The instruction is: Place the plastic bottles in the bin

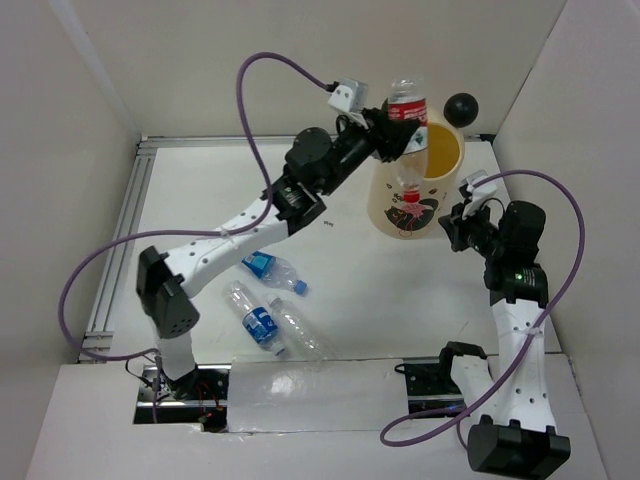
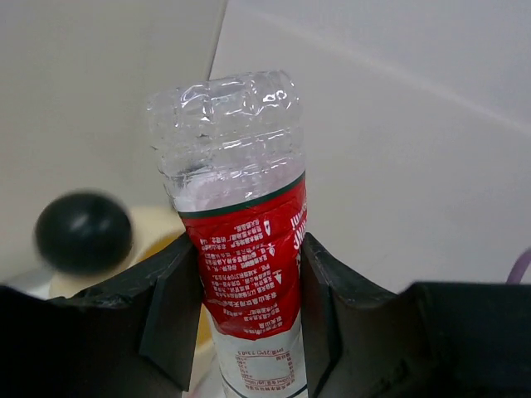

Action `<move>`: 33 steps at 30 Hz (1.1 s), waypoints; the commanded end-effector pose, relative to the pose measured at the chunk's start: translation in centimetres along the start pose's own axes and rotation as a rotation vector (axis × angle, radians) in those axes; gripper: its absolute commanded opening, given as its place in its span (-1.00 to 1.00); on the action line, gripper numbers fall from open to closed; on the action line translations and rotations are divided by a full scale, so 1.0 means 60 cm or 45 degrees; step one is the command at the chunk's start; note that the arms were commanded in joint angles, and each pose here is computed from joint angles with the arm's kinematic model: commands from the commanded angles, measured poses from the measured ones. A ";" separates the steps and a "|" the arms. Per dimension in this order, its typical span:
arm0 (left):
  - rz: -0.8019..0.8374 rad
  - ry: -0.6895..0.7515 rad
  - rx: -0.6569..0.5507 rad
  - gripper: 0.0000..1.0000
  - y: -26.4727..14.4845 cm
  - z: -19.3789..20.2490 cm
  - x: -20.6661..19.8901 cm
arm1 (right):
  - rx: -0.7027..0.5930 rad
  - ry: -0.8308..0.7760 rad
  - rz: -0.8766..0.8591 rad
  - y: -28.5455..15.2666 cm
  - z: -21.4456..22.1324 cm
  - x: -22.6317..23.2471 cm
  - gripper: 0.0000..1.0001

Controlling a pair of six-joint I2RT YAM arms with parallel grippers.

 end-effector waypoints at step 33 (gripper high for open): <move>-0.260 0.777 -0.465 0.81 0.167 0.115 0.007 | 0.120 0.070 0.014 -0.013 0.071 0.010 -0.37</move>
Point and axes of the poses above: each gripper's point midway between its finger pads, its own y axis out along the fingers, its own x axis along the line the jaws close on, z = x × y, the point moved 10 cm from there along -y, back along the fingers, and after that the axes turned 13 degrees about y, right-handed, at the moved point
